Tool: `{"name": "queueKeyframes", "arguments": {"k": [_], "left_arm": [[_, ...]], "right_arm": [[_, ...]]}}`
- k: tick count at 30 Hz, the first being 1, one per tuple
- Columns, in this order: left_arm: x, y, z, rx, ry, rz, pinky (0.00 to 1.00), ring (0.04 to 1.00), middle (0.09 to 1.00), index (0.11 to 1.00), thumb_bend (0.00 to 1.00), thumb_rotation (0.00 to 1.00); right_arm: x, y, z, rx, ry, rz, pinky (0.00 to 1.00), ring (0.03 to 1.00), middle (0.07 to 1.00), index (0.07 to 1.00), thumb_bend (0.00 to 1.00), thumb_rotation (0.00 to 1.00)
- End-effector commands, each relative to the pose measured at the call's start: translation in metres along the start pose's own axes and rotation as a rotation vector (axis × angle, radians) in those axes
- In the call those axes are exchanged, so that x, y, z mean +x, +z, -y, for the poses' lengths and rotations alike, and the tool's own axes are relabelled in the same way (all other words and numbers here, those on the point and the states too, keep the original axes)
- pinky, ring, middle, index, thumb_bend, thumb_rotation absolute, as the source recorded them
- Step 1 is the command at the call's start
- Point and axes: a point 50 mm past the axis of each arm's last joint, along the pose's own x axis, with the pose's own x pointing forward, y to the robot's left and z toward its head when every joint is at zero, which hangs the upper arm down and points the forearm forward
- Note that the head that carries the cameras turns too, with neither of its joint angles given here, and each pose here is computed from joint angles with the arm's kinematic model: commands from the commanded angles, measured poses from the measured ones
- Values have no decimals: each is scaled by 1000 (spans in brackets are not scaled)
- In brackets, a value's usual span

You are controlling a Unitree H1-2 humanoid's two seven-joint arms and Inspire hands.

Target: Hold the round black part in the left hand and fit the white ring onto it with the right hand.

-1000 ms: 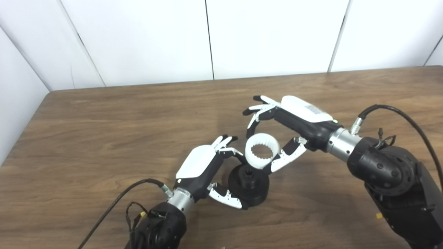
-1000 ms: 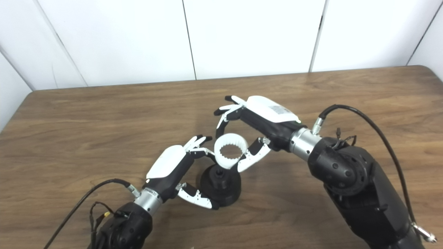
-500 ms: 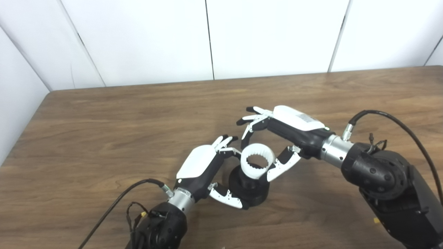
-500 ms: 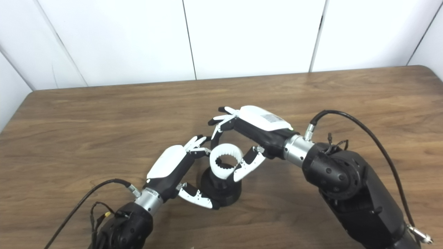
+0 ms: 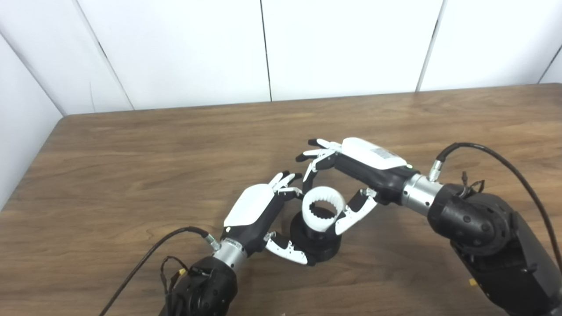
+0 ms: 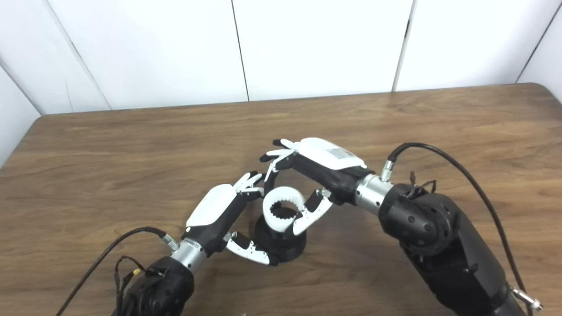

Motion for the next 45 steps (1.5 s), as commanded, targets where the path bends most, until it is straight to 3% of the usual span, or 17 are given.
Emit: {"name": "queueKeyframes", "arguments": {"k": [1,26,45], "left_arm": [[-3,-12,8,30,-61,-63,833,1000,961,601,956,212],[-3,-9,7,20,-55,-62,833,1000,961,600,953,221],[-5,-8,6,23,-48,-66,828,1000,958,596,960,226]], "right_arm": [[2,7,10,-48,-50,49,1000,1000,901,490,524,156],[4,8,-6,-21,6,51,1000,1000,920,491,524,156],[6,4,-9,-11,5,42,1000,1000,918,491,524,155]]}}
